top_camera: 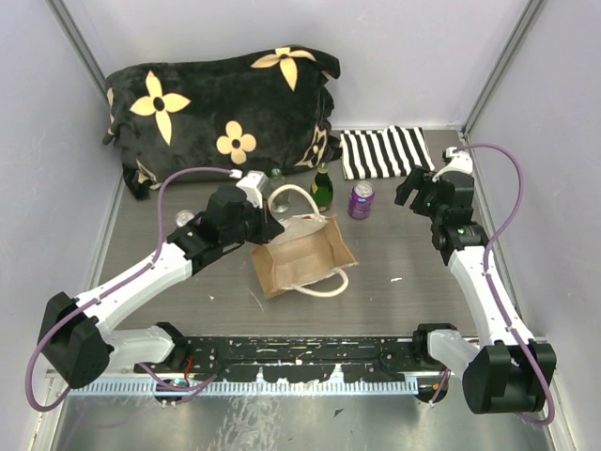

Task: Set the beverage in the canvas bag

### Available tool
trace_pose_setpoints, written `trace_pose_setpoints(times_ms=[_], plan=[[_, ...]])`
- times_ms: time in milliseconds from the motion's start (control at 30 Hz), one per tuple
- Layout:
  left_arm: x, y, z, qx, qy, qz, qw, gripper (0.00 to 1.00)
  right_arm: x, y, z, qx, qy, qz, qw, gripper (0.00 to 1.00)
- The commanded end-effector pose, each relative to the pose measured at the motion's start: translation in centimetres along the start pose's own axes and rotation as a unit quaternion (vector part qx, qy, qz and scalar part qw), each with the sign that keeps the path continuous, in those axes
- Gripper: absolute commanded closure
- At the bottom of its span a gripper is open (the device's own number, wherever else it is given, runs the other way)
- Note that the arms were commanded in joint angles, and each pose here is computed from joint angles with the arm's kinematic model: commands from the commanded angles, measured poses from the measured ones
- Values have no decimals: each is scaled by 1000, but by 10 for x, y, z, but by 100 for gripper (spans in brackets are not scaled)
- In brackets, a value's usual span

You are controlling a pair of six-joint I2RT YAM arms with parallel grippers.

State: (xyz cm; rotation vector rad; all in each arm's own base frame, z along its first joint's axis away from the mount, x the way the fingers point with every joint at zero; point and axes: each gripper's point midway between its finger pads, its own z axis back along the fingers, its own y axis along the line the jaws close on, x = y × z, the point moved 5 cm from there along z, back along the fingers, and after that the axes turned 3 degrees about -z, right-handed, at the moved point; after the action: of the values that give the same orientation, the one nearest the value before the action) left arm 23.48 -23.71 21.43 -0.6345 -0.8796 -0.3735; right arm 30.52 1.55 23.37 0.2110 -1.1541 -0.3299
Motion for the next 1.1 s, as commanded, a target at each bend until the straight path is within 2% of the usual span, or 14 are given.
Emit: trace_pose_setpoints(times_ms=[0, 133, 267, 500, 667, 700, 733, 800, 867, 900, 1067], plan=[[6, 19, 0, 115, -44, 155, 980, 100, 23, 14, 8, 28, -10, 3, 1000, 16], [2, 24, 1, 158, -48, 240, 957, 100, 20, 17, 14, 40, 11, 4, 999, 18], [-2, 22, -1, 163, -39, 287, 943, 100, 13, 25, 20, 58, 59, -7, 997, 23], [-8, 14, -1, 150, -30, 293, 944, 100, -13, 55, 36, 60, 126, -12, 990, 26], [-7, 7, 4, 126, -29, 284, 950, 100, -33, 69, 38, 54, 140, -15, 989, 26], [-7, 5, 5, 120, -29, 280, 952, 97, -35, 69, 38, 53, 141, -16, 988, 26], [-7, 5, 7, 116, -28, 277, 953, 89, -35, 71, 39, 54, 140, -15, 989, 26], [-7, 1, 10, 99, -27, 265, 959, 60, -33, 71, 39, 50, 138, -13, 989, 26], [-9, -1, 13, 84, -23, 251, 964, 4, -29, 71, 41, 49, 135, -10, 990, 26], [-7, -4, 16, 68, -23, 238, 969, 1, -28, 71, 42, 49, 134, -10, 990, 26], [-4, -11, 32, 22, -28, 180, 983, 2, -28, 73, 46, 56, 134, -26, 989, 26]])
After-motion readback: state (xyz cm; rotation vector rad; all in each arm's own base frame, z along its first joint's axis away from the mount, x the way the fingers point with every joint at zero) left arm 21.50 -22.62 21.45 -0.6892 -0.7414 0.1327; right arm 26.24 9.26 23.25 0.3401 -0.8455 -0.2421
